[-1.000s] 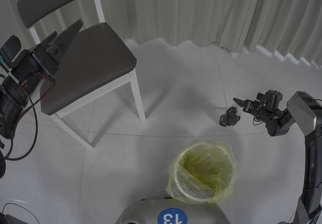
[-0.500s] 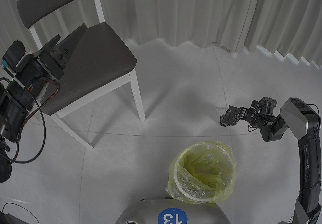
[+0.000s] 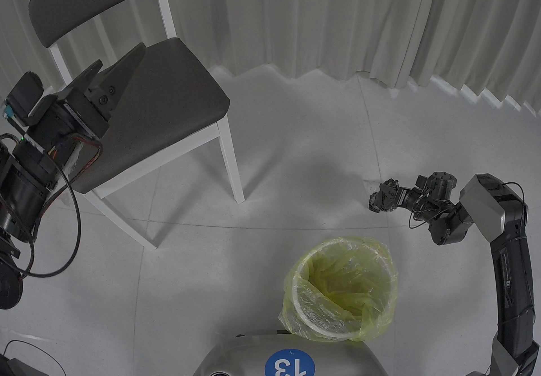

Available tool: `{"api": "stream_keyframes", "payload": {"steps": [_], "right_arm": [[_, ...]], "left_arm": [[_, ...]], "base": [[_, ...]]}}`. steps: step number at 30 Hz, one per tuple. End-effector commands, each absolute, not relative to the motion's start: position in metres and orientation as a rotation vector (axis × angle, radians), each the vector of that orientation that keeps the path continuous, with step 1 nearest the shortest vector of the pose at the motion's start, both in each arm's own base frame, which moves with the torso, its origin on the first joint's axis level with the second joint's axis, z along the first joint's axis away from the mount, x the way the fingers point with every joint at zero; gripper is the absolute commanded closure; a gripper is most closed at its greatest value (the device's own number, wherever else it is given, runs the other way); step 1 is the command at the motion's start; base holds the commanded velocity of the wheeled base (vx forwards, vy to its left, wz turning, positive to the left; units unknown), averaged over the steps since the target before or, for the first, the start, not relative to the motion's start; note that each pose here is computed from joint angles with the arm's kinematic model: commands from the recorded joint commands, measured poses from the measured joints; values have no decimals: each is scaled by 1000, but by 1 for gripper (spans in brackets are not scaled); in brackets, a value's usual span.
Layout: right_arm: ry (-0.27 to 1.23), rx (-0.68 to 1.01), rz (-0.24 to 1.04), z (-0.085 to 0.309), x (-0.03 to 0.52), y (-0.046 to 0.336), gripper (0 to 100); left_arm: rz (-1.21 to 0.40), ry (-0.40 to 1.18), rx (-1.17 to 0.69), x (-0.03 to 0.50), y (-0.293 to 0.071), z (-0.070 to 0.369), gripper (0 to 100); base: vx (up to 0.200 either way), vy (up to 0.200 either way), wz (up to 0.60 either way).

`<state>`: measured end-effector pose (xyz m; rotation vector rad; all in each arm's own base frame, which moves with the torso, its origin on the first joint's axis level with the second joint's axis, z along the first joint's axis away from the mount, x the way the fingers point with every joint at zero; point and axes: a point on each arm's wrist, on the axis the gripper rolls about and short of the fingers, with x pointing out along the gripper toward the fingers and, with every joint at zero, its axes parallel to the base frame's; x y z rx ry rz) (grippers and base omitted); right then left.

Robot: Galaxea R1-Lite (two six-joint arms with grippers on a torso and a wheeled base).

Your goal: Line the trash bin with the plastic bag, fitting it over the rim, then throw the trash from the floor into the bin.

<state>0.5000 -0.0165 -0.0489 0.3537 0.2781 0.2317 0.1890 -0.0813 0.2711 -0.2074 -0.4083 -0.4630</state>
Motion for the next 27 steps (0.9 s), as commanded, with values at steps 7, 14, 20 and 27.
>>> {"api": "stream_keyframes", "payload": {"steps": [7,14,20,27], "right_arm": [[280,347,207,-68,505,-9,0],[268,346,208,-66,507,-9,100],[258,344,200,-61,507,-14,100],[242,345,186,-42,504,-23,100]], "left_arm": [[-463,-394,-205,190,-82,267,0],[-463,-405,-207,190,-82,267,0],[-463,-397,-206,190,-82,264,0],[-464,-398,-206,189,-82,265,0]], "base": [[0,0,0],[0,0,0],[0,0,0],[0,0,0]]}}
